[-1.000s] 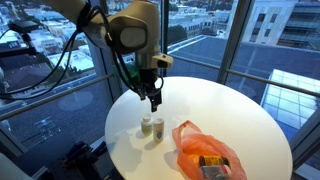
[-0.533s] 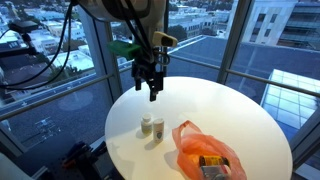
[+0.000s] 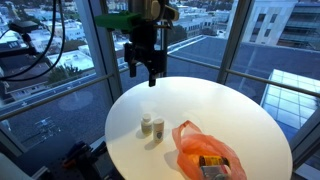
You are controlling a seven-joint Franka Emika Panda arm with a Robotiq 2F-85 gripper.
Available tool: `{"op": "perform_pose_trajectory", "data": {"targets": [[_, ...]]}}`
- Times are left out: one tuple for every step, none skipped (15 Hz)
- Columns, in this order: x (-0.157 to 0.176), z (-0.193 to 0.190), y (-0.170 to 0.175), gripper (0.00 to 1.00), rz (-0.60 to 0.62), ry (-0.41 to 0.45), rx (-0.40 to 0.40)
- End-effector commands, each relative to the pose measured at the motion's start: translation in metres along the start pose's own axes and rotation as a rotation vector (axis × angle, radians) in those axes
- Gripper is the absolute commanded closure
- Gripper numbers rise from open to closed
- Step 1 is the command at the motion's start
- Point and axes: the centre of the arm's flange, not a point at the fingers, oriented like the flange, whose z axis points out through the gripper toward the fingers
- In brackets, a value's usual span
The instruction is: Pick up the white medicine bottle from the orange plastic and put it on the table
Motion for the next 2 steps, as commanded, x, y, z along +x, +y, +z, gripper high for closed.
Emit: {"op": "perform_pose_trajectory", "data": {"targets": [[-0.0014, -0.0024, 0.0009, 0.00, -0.001, 0.000, 0.001], [-0.0019, -0.0035, 0.0014, 0.00, -0.001, 0.001, 0.001]]}}
